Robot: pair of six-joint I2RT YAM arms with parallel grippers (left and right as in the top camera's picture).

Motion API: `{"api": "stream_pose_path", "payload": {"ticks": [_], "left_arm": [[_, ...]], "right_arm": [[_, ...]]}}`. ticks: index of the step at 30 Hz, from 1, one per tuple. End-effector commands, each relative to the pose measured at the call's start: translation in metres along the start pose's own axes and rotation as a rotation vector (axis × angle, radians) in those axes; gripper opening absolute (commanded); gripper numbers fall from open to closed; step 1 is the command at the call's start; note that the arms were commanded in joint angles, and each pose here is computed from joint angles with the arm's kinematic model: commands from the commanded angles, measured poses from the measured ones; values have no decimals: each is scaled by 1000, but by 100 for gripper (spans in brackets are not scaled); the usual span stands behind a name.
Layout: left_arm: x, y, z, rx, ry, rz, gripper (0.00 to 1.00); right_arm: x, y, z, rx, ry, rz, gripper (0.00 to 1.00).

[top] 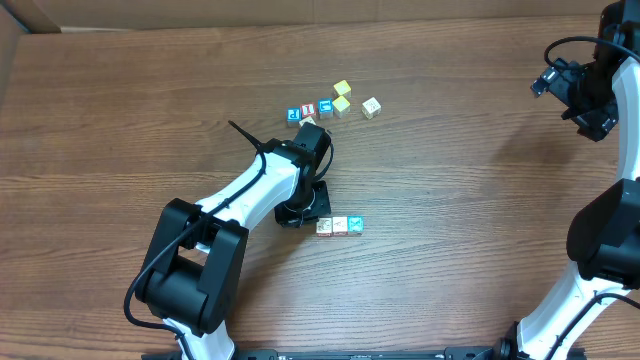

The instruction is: Flip 3 blocks

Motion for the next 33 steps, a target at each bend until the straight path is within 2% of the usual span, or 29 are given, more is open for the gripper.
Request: {"api": "stream_pose_path", "payload": {"ticks": [1,6,12,15,19,21,26,33], "left_arm": [[9,9,3,44,-30,31,4],[26,9,26,47,-76,53,4],[40,1,78,15,-154,28,4],[38,-4,139,-96,-287,21,4],[16,3,208,-259,-454,5,4],[8,9,222,-287,-481,2,4],[-5,21,222,-252,-446,4,4],[-10,19,177,-191,-367,-23,4]], "right_arm": [[3,0,11,8,-35,-1,100],[3,0,11,8,-35,-1,100],[3,0,11,8,-35,-1,100],[3,0,11,8,-35,-1,100],[3,0,11,8,-35,-1,100],[3,0,11,8,-35,-1,100],[3,0,11,8,-35,-1,100],[3,0,11,8,-35,-1,100]]}}
Point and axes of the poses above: each gripper's point midway between its finger pads, its own z axis back along the fingers, its own y axis along the line the jaws close on, x = y × z, the point moved 6 cm from there along z, back along the fingers, and after that the axes turned 12 degrees about z, right-handed, at the moved point
